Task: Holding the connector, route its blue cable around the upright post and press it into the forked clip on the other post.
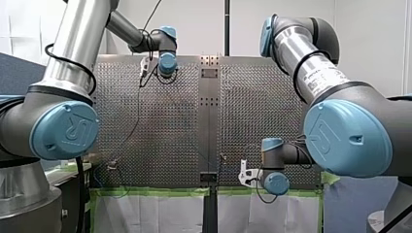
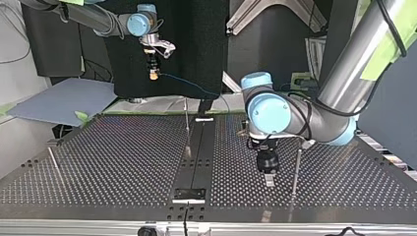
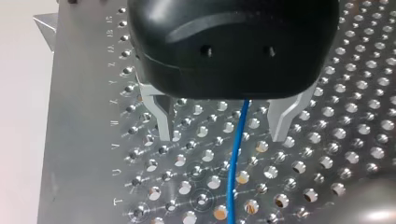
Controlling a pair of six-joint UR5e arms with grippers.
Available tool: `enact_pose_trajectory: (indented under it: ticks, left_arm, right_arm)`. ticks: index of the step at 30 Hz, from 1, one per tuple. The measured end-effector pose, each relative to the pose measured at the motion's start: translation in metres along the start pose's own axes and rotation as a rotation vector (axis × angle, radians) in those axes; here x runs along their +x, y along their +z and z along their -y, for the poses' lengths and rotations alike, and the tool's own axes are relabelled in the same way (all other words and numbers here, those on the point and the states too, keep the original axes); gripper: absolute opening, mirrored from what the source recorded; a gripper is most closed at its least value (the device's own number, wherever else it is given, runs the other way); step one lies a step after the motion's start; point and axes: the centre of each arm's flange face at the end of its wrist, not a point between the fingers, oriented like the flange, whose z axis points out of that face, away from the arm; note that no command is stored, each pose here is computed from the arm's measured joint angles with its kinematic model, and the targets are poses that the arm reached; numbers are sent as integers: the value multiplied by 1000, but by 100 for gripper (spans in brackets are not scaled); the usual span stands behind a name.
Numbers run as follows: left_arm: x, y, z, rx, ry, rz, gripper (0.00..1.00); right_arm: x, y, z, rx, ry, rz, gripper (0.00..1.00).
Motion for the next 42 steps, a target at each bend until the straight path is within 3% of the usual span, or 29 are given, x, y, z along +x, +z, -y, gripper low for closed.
enact_pose_trajectory:
  ticks: [17,28,42]
  left_arm:
    - [8,8,11,-8,28,-59,100]
    - [54,12,42,21,71,-122,100]
    - [90,3,61,36,118,-163,100]
  right_arm:
    - [0,0,0,1,-2,3,0]
    - [-1,-1,2,3,-3,5,0]
    - [-1,-1,2,4,-3,4,0]
